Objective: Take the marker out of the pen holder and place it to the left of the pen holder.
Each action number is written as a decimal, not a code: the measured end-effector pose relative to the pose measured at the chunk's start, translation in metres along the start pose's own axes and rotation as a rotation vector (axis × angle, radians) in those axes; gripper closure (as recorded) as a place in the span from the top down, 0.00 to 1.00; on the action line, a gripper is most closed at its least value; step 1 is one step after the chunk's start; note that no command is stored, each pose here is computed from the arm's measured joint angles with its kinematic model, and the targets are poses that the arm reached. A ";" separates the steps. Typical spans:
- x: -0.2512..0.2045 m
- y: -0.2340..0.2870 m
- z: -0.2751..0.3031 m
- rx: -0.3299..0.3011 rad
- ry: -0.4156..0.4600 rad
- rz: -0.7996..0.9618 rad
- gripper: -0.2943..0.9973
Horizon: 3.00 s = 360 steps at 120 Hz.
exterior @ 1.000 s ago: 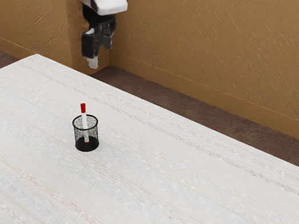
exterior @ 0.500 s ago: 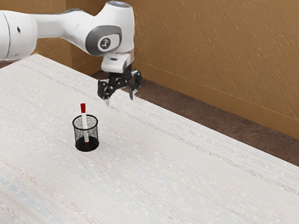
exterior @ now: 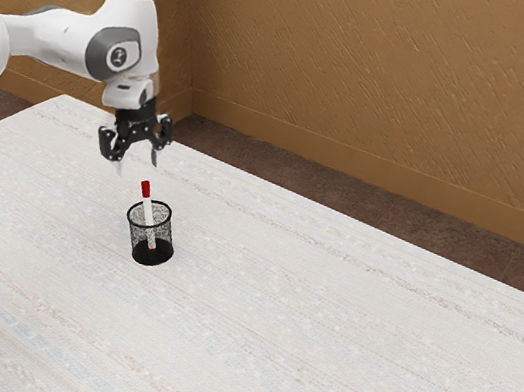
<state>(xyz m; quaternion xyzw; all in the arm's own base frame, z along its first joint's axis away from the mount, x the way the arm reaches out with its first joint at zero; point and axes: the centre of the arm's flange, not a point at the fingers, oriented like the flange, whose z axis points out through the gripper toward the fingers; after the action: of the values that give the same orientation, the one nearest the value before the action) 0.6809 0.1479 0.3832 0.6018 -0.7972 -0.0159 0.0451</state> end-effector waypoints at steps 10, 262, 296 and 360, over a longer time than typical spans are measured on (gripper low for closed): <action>-0.002 0.000 0.011 -0.008 0.025 -0.029 0.63; -0.052 0.034 -0.052 0.090 0.159 -0.356 0.19; -0.151 0.078 0.026 0.227 0.617 -0.523 0.19; -0.173 0.096 0.110 0.206 0.684 -0.379 0.19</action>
<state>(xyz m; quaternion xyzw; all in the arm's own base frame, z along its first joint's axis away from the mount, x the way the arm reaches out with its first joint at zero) 0.6262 0.3376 0.2727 0.7101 -0.6086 0.2571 0.2434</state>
